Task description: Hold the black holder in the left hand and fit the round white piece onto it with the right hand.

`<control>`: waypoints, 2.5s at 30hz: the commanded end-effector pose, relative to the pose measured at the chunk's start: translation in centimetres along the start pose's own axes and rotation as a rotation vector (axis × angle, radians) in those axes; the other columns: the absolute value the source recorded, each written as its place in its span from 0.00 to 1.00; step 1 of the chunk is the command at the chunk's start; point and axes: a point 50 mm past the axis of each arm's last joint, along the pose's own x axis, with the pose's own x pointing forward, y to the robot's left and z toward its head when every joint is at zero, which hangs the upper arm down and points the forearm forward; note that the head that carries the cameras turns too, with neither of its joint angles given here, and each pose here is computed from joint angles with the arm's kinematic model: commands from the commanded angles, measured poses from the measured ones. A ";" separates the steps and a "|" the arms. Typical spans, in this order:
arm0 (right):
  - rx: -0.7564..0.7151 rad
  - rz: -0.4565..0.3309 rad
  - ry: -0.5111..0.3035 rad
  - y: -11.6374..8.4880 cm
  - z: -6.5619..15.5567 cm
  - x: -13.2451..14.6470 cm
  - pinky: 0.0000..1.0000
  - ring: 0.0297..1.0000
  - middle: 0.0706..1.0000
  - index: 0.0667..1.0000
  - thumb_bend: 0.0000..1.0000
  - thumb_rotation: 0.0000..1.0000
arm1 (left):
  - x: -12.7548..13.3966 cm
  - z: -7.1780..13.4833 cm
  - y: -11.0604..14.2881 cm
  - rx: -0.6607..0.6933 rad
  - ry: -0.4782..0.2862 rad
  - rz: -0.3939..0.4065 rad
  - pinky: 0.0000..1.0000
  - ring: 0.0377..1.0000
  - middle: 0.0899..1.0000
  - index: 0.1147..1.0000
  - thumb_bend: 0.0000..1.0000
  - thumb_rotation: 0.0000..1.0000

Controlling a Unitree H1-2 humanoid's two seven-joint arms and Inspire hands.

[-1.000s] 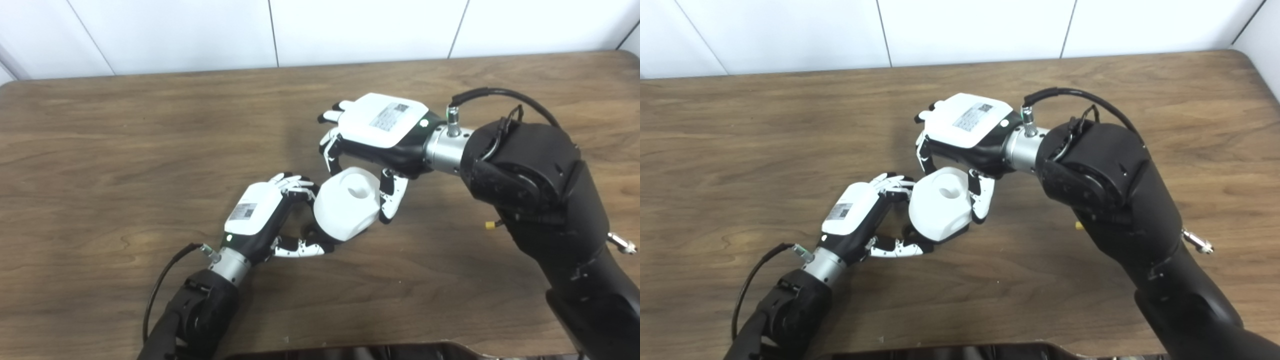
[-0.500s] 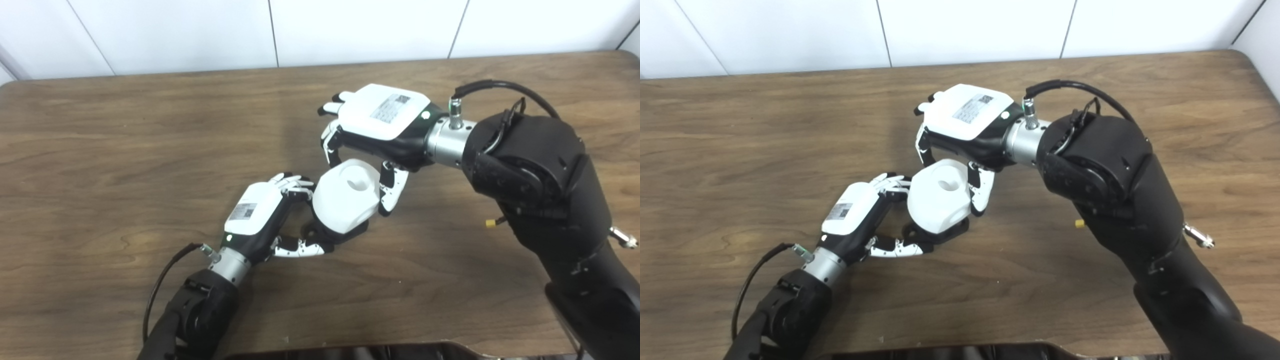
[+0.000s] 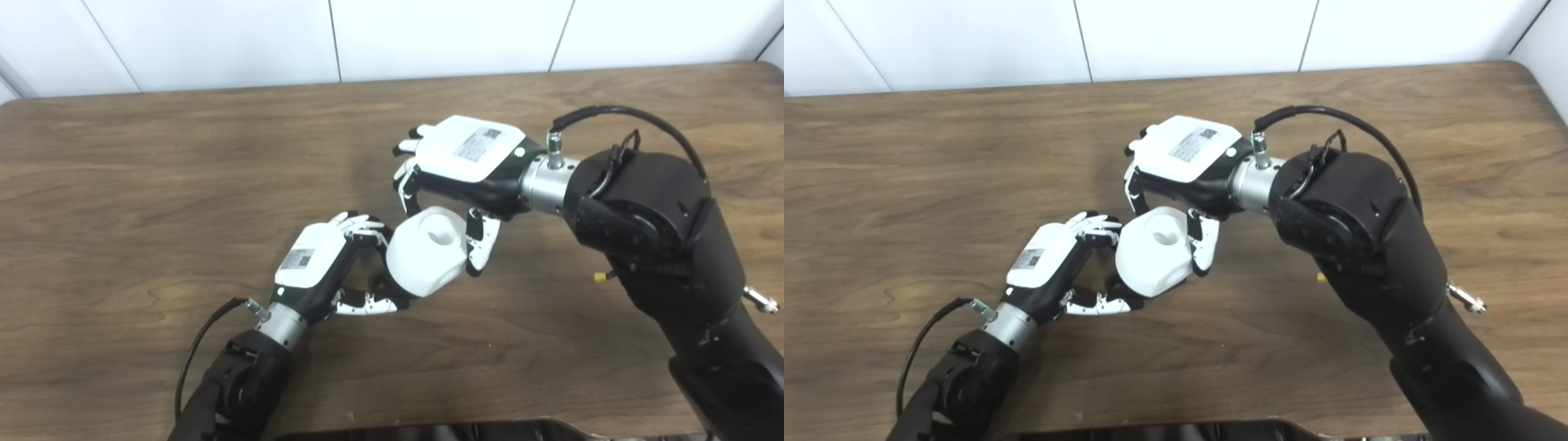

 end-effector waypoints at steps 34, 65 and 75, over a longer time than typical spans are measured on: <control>-0.015 -0.078 0.026 -0.2 0.1 0.5 1.00 0.95 0.81 0.45 0.52 0.14 | -1.4 -1.9 -1.5 0.014 0.118 -0.106 0.93 0.84 0.75 0.42 0.52 0.06; 0.002 -0.073 0.007 0.2 1.3 0.6 1.00 0.96 0.80 0.44 0.52 0.13 | -1.3 -1.4 -1.7 0.004 0.118 -0.105 0.92 0.84 0.76 0.42 0.52 0.06; 0.013 -0.079 -0.003 0.2 1.6 0.7 1.00 0.96 0.81 0.44 0.52 0.13 | -1.2 -1.3 -1.8 0.009 0.113 -0.104 0.92 0.84 0.75 0.42 0.52 0.06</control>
